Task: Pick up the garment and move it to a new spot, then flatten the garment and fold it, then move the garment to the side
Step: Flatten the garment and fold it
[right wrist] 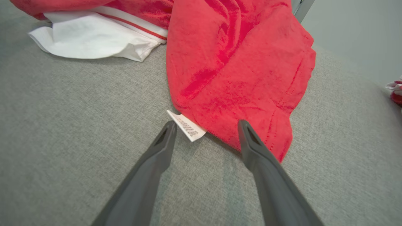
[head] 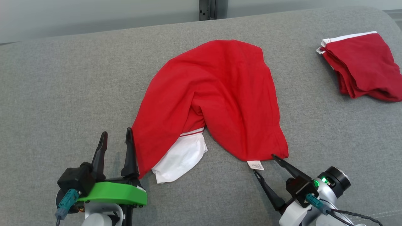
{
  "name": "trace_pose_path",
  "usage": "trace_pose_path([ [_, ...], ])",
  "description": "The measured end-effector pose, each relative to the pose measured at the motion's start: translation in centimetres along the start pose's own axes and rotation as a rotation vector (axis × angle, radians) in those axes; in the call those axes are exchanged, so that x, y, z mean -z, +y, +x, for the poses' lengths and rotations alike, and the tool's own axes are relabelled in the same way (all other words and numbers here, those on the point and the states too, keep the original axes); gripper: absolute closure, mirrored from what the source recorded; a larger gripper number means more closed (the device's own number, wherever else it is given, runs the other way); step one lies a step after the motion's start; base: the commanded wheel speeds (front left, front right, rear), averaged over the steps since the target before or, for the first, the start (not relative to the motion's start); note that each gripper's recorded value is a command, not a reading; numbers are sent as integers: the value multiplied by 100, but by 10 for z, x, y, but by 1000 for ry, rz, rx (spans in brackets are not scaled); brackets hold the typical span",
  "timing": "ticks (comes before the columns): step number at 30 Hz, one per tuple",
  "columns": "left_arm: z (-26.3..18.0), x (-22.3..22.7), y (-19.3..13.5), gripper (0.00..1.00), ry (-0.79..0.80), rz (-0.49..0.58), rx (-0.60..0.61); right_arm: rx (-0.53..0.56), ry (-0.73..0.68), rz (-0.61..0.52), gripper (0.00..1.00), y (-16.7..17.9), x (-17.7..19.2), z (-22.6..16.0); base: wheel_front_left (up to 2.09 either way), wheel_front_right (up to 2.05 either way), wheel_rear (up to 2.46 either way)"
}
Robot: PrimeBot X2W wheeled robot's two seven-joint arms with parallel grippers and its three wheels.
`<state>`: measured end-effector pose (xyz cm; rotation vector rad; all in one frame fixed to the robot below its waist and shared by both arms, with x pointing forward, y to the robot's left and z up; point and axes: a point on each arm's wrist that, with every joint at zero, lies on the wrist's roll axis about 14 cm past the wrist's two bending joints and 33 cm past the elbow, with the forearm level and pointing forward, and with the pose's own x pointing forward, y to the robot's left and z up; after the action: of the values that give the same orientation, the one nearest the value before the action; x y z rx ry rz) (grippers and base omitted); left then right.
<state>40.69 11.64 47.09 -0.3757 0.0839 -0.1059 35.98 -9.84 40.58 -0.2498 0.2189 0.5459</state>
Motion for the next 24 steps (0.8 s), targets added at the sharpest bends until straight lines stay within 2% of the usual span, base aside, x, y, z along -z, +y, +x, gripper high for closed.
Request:
trace_pose_path([
  [9,-1,3,-1,0,21,-17,4,140,-98,64,0,-26,-26,-16,0,0,0],
  [15,-16,44,1,0,210,-5,18,296,-228,47,0,-70,-65,-32,0,0,0],
  [18,-23,63,6,0,302,16,18,334,-251,30,0,-81,-73,-37,0,0,0],
  [24,-29,80,12,0,388,24,13,367,-270,15,0,-89,-79,-41,0,0,0],
])
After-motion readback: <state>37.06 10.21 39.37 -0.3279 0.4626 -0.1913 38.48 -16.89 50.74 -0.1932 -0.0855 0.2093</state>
